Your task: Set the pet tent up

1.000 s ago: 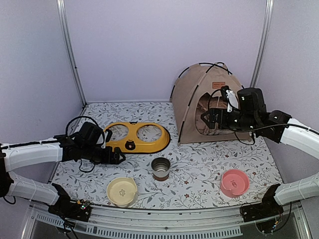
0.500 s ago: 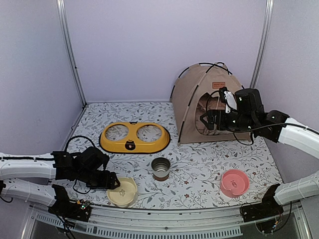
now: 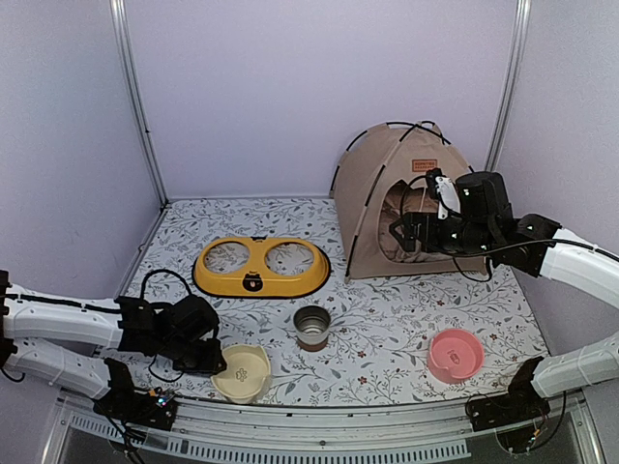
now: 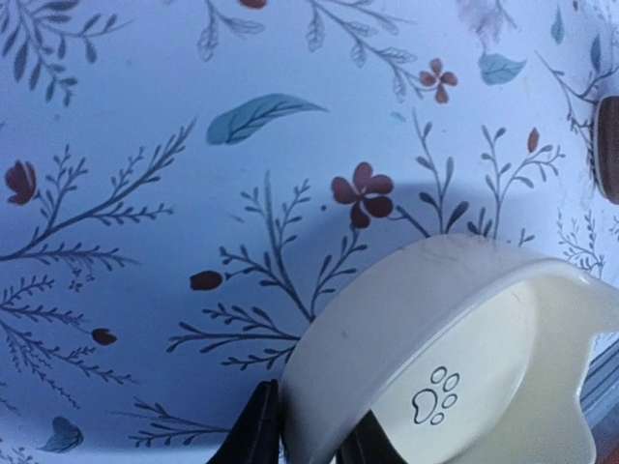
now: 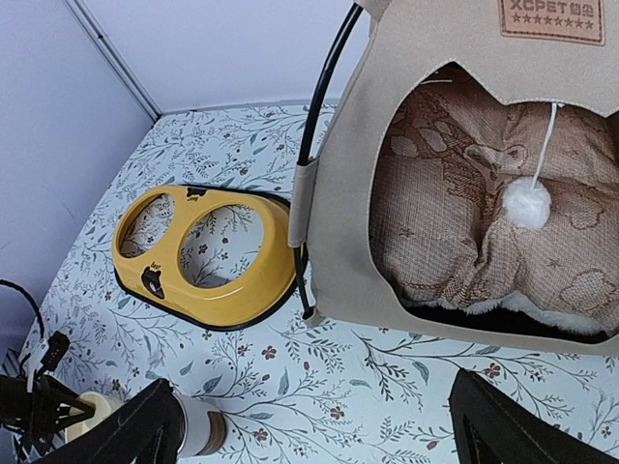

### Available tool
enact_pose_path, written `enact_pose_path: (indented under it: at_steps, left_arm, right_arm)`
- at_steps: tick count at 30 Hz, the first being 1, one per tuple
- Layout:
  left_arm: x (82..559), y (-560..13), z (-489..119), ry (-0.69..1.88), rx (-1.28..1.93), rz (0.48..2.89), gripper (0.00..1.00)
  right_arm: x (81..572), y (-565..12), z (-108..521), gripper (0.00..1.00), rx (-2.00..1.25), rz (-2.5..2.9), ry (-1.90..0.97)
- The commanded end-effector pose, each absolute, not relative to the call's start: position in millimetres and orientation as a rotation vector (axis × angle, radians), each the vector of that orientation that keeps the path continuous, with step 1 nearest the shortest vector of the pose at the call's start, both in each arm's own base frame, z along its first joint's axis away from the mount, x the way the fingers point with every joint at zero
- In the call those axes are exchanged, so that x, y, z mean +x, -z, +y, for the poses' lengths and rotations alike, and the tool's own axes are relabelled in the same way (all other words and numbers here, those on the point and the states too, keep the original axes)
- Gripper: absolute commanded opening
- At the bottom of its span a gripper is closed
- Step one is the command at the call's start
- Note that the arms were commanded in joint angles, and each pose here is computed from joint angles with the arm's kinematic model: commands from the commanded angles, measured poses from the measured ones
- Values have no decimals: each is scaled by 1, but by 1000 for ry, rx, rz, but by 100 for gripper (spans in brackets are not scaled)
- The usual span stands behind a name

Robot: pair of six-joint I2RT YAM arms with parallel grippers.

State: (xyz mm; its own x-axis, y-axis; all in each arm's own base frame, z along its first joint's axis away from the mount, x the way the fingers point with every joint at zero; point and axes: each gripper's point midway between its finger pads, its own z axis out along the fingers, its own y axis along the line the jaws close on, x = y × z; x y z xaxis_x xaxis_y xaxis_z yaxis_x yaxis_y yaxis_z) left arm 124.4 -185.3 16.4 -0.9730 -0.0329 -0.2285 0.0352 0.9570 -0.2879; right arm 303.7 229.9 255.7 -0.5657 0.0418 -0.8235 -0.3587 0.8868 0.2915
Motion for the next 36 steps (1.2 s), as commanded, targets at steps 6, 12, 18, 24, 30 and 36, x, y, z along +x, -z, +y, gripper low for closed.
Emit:
enact_pose_path:
  at_steps: [6,12,18,24,30,36]
  left_arm:
    - [133,-19,-190,326,88,2856,0]
    - [167,-48,-187,277,69,2773,0]
    - [217,-87,-180,286,55,2666,0]
    - [278,-124,-158,222,27,2556,0]
    - [343,-149,-142,184,-43,2469,0]
    - [399,-148,-127,147,-82,2444,0]
  right_arm:
    - [305,-263,225,99,-215,2072,-518]
    - [305,-265,225,99,-220,2064,-512]
    - [305,-268,224,99,-212,2053,-519]
    - [301,-269,224,99,-210,2045,-544]
    - [298,-266,223,99,-212,2045,-558]
    - [290,-268,221,99,-209,2036,-590]
